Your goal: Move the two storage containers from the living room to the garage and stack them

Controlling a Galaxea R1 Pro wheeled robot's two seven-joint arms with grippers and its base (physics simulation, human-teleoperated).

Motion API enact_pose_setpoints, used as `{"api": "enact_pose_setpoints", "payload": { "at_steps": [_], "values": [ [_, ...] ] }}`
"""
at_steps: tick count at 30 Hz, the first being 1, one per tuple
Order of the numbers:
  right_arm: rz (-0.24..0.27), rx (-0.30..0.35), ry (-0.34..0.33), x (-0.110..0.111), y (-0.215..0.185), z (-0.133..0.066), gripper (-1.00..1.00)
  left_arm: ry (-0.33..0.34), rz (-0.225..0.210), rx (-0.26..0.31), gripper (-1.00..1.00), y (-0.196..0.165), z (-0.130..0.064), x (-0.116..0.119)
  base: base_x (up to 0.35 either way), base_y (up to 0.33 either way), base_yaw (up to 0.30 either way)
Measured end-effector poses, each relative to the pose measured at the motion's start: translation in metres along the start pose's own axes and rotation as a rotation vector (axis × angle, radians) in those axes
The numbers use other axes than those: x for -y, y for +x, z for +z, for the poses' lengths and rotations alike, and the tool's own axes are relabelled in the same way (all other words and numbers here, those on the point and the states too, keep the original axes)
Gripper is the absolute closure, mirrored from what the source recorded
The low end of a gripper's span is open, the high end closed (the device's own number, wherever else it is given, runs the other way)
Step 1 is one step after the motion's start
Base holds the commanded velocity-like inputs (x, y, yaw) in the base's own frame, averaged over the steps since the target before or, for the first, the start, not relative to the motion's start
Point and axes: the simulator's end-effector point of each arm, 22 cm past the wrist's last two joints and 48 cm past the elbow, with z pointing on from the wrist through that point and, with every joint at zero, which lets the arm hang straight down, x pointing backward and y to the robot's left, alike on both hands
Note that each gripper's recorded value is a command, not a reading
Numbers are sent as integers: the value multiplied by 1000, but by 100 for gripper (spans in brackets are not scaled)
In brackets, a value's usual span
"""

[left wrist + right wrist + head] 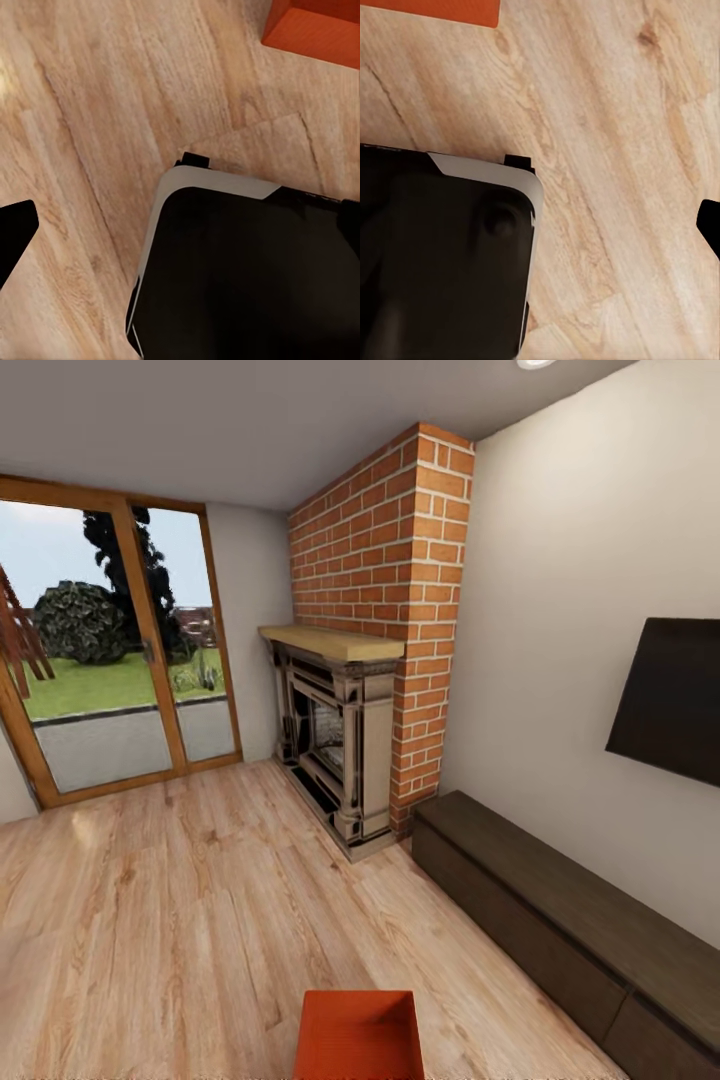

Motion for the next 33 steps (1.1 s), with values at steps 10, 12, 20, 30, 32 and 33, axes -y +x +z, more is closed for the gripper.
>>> {"api": "enact_pose_setpoints", "payload": {
  "at_steps": [10, 12, 20, 30, 32, 33],
  "values": [
    [2, -16, -2, -1, 6, 1, -100, -3, 5, -14, -100, 6, 1, -1, 0, 0, 0],
    [1, -19, -3, -1, 7, 1, -100, -3, 7, -16, -100, 7, 1, -1, 0, 0, 0],
    [-3, -28, -5, -2, 12, 2, -100, -2, 18, -18, -100, 7, 2, -1, 0, 0, 0],
    [-5, -40, -8, -3, 17, 2, -100, -6, 21, -33, -100, 14, 3, -2, 0, 0, 0],
    [-5, -43, -9, -3, 19, 3, -100, -6, 21, -36, -100, 15, 3, -3, 0, 0, 0],
    [-5, -45, -9, -4, 19, 3, -100, -7, 21, -37, -100, 15, 3, -3, 0, 0, 0]
  ]
}}
